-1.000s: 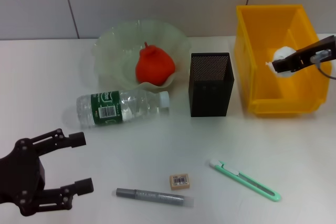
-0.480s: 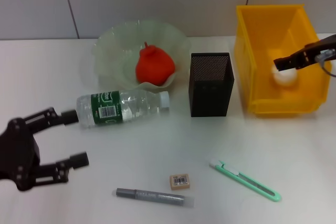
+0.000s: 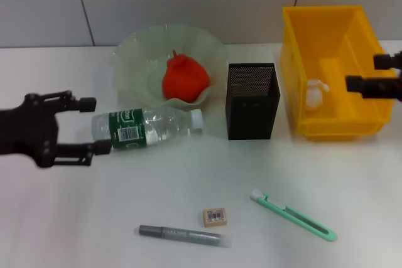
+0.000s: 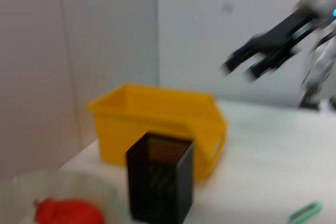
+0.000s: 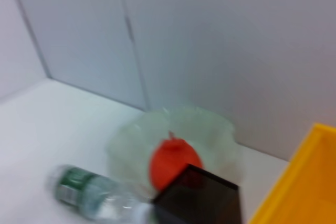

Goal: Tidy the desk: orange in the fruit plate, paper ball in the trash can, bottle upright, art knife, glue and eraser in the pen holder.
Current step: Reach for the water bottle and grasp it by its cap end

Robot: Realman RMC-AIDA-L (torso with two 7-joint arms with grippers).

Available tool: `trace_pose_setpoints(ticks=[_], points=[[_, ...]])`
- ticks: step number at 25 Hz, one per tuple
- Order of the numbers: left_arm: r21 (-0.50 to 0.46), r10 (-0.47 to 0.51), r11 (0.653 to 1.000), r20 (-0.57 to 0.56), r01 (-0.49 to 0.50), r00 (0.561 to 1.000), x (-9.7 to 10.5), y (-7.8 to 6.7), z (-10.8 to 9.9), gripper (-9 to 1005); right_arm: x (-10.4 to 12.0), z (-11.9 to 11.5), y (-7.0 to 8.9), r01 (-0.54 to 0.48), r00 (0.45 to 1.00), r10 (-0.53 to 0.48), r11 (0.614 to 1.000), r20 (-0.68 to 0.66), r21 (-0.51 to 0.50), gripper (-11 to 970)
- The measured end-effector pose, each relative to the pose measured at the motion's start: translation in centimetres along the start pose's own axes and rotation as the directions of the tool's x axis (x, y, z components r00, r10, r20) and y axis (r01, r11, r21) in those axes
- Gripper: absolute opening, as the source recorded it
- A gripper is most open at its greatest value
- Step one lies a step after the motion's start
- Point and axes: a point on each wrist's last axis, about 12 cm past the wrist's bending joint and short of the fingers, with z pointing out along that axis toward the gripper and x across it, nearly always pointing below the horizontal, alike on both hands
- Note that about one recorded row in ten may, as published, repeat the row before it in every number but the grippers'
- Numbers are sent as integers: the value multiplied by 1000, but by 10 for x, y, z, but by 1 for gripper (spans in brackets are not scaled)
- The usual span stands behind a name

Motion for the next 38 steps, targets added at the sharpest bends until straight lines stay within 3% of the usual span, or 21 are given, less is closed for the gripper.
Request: trace_pose_setpoints(ticks=[5,8,9,10,13,14,18,22,23,28,38], points=[[-7,50,999,-111,-51,993,-17,10,21,855,30,-23,2,31,993,-17,993,119,-116,839],[-10,53,998,-171,-56,984,-29,17,49,855,58,-40,7,70,982,-35,980,186,-185,839],[-10,53,998,-171,-56,984,-29,17,49,855,58,-40,7,70,982,-35,980,186,-185,839],[-16,68,997,-199,-73,978,-33,19,63,855,69,-48,9,90,975,-44,973,216,-211,839],[-10,102,994,-226,-106,969,-36,18,80,855,79,-54,7,67,973,-16,974,230,-217,839],[-10,102,994,-226,-106,969,-36,18,80,855,79,-54,7,67,973,-16,974,230,-217,839],[9,204,978,-277,-210,939,-45,8,125,855,89,-60,3,22,976,26,976,218,-216,839],[24,252,966,-296,-257,921,-46,0,144,855,94,-64,3,9,975,38,978,220,-207,838],[32,285,957,-307,-290,908,-45,-6,156,855,98,-65,3,-2,973,48,979,225,-202,838],[12,336,936,-328,-351,883,-39,-16,177,798,105,-68,5,-22,969,71,978,235,-207,838],[-108,377,891,-367,-441,850,-27,-17,203,781,108,-64,4,-44,964,99,974,246,-220,837]])
